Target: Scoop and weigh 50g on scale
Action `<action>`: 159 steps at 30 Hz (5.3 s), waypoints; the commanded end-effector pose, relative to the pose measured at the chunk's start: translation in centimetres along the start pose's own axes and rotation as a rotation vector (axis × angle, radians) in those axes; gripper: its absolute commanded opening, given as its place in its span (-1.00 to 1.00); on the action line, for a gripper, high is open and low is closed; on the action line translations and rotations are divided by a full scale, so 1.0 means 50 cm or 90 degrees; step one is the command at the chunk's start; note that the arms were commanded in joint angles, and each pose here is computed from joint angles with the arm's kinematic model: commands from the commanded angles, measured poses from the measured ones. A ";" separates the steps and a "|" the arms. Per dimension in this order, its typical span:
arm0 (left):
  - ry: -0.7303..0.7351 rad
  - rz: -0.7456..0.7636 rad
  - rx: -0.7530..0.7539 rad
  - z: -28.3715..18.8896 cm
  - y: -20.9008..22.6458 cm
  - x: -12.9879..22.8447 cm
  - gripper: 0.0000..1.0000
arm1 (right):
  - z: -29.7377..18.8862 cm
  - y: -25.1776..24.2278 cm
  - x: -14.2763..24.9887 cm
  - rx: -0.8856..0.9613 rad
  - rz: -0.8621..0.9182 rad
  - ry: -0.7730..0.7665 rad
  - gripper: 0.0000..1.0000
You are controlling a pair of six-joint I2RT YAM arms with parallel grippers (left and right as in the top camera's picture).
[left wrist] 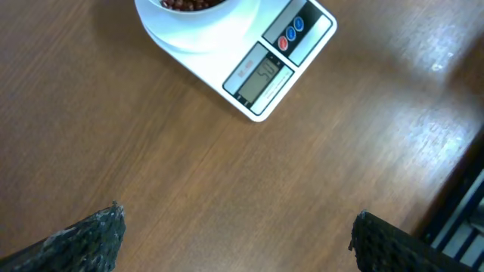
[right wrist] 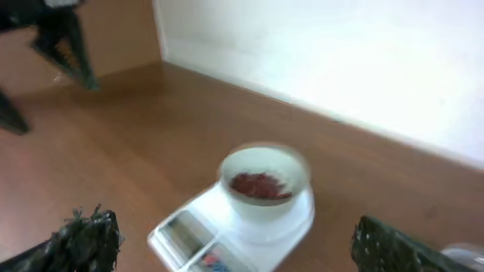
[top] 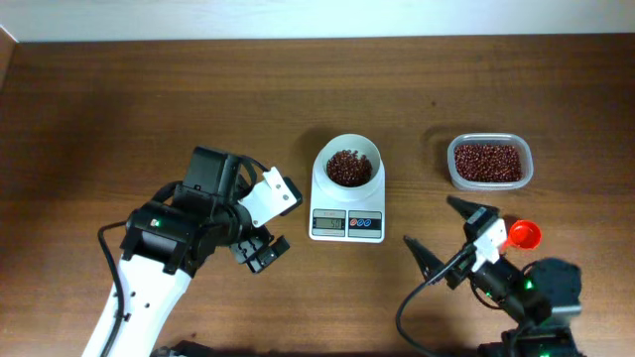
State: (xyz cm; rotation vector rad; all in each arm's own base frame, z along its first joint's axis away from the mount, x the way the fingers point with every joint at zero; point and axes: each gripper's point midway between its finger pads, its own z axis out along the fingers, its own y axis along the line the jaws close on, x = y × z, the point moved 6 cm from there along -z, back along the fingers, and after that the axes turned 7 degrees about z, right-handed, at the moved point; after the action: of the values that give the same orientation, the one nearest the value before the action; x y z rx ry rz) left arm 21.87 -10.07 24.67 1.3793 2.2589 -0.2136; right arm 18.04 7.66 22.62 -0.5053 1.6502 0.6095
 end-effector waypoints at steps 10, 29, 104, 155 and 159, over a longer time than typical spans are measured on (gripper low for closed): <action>-0.015 0.009 -0.002 -0.010 0.000 -0.006 0.98 | -0.002 -0.062 0.042 0.165 -0.014 -0.063 0.98; -0.015 0.009 -0.002 -0.010 0.000 -0.006 0.98 | -0.020 -0.103 0.053 0.250 -0.003 -0.058 0.98; -0.510 -0.218 -0.449 -0.076 0.046 0.088 0.98 | -0.053 -0.104 0.119 0.300 -0.034 -0.059 0.98; -0.502 -0.359 -0.552 0.060 0.012 0.254 0.98 | -0.053 -0.104 0.119 0.299 -0.034 -0.059 0.98; -0.502 -0.359 -0.552 0.060 0.012 0.254 0.98 | -0.053 -0.104 0.119 0.299 -0.034 -0.059 0.98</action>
State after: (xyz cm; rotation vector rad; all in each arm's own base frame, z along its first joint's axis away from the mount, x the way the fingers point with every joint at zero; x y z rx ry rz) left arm 18.60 -0.91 16.24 0.1453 1.6423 0.0537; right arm 18.35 2.25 16.70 -0.1799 1.6158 0.2047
